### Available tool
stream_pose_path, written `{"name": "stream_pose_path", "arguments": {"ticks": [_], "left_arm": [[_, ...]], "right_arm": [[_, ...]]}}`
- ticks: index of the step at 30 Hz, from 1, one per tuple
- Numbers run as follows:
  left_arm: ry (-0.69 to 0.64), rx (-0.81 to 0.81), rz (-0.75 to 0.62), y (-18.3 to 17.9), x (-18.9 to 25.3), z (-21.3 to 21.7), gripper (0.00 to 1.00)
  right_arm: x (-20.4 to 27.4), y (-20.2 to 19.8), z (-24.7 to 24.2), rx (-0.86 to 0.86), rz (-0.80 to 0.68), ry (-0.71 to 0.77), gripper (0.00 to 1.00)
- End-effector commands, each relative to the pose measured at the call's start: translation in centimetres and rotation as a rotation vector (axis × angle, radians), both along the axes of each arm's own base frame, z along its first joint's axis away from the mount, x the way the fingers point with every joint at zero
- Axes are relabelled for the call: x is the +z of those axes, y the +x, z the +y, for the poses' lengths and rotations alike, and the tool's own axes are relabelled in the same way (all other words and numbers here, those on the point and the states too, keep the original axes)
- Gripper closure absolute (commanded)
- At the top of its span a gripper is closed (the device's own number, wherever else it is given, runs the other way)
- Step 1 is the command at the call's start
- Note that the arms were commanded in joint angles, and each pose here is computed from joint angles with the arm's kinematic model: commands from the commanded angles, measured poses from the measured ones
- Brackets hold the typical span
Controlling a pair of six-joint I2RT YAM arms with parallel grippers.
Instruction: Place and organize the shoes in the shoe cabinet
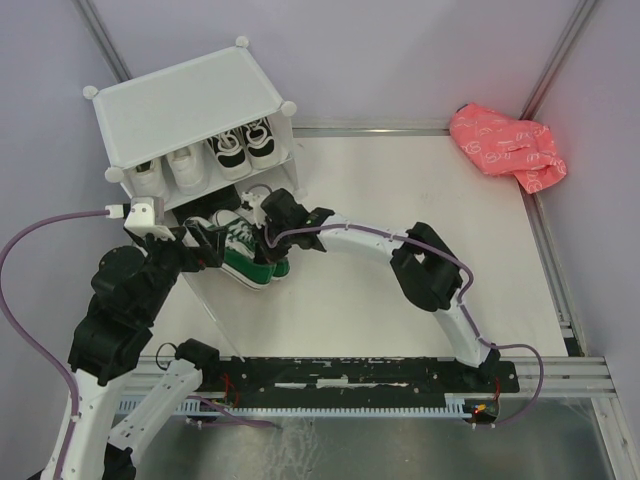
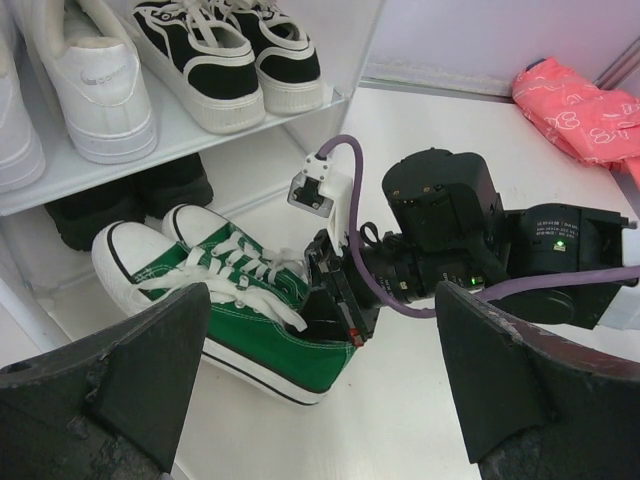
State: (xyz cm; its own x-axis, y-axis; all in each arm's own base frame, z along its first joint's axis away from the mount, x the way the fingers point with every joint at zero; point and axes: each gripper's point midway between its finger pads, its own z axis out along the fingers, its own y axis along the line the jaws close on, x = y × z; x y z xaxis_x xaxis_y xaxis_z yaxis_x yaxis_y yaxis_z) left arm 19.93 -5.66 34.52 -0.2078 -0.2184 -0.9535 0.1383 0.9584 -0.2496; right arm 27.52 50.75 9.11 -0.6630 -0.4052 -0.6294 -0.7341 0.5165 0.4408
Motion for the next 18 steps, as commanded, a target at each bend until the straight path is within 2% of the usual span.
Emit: {"name": "stream_pose_path", "arguments": {"ticks": [1, 9, 18], "left_arm": [[0.027, 0.016, 0.114, -0.5, -2.9, 0.3, 0.01], [0.029, 0.053, 0.101, -0.6, -2.1, 1.1, 0.01], [0.010, 0.052, 0.135, 0.2, -3.3, 0.5, 0.01]], "right_arm": [[11.8, 2.3, 0.5, -0.012, -0.235, 0.239, 0.98], [11.9, 5.8, -5.9, -0.151, -0.252, 0.143, 0.98], [9.9, 9.3, -6.3, -0.159, -0.242, 0.128, 0.98]]}}
